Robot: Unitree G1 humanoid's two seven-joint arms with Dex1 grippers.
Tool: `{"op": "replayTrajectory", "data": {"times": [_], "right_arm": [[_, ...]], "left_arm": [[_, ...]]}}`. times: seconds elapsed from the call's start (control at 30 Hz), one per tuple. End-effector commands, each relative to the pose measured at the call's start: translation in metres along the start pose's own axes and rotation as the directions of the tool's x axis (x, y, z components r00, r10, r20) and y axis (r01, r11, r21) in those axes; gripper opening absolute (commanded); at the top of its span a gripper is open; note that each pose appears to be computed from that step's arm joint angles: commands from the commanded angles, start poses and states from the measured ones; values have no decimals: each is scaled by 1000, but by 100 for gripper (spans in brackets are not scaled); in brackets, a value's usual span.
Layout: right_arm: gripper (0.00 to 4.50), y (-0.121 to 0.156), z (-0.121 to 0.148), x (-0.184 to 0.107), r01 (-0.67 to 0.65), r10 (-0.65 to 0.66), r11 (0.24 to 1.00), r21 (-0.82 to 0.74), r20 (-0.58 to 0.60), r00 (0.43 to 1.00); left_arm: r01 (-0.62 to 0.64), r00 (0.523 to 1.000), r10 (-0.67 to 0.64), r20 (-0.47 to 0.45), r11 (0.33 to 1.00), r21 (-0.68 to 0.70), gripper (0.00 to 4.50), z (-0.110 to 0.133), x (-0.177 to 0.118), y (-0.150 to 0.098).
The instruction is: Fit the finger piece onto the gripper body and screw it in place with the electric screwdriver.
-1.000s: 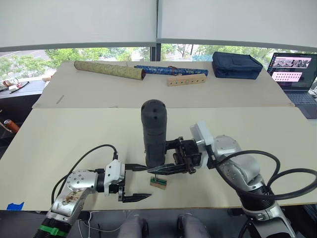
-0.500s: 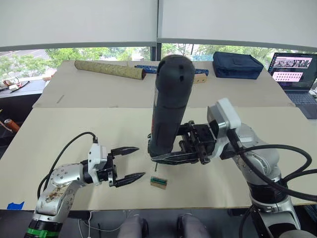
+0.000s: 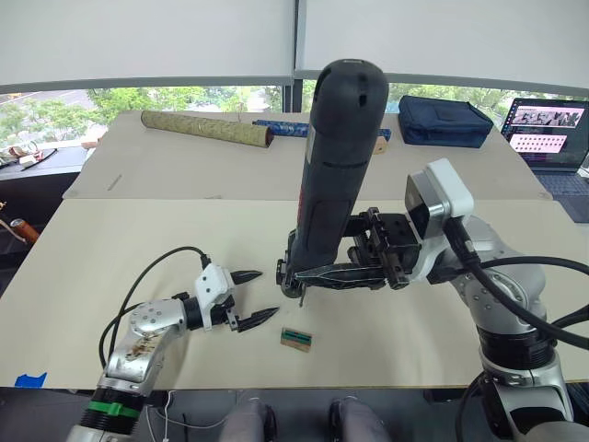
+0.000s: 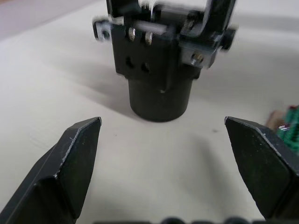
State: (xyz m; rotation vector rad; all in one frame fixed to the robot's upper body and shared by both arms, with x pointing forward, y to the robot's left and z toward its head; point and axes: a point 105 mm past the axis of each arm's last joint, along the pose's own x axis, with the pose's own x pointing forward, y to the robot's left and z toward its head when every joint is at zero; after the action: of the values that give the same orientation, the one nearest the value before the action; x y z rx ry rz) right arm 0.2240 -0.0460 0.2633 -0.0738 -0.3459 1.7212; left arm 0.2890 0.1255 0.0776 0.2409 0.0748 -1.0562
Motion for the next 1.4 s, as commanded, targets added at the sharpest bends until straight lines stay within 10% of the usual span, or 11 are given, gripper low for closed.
{"op": "replayTrajectory", "data": {"times": [0.03, 0.53, 0.73, 1.37, 1.4], "right_arm": [[192, 3, 16, -2, -1, 3, 998, -64, 26, 1000], [192, 0, 17, -4, 37, -37, 997, -68, 4, 999], [192, -1, 16, -5, 49, -49, 997, -63, -4, 999], [192, 5, 9, -13, 72, -73, 997, -29, -43, 996], [192, 5, 9, -13, 73, -74, 997, -29, -42, 996]], "left_arm": [[-7, 1000, 6, 17, 999, 33, 447, 5, 15, 1], [36, 999, -36, -6, 999, -7, 447, -2, 48, -6], [84, 996, -85, -25, 996, -11, 231, -5, 45, -4], [256, 964, -247, -99, 961, 101, 232, -10, 39, 21], [231, 971, -224, -85, 970, 78, 282, -10, 38, 23]]}}
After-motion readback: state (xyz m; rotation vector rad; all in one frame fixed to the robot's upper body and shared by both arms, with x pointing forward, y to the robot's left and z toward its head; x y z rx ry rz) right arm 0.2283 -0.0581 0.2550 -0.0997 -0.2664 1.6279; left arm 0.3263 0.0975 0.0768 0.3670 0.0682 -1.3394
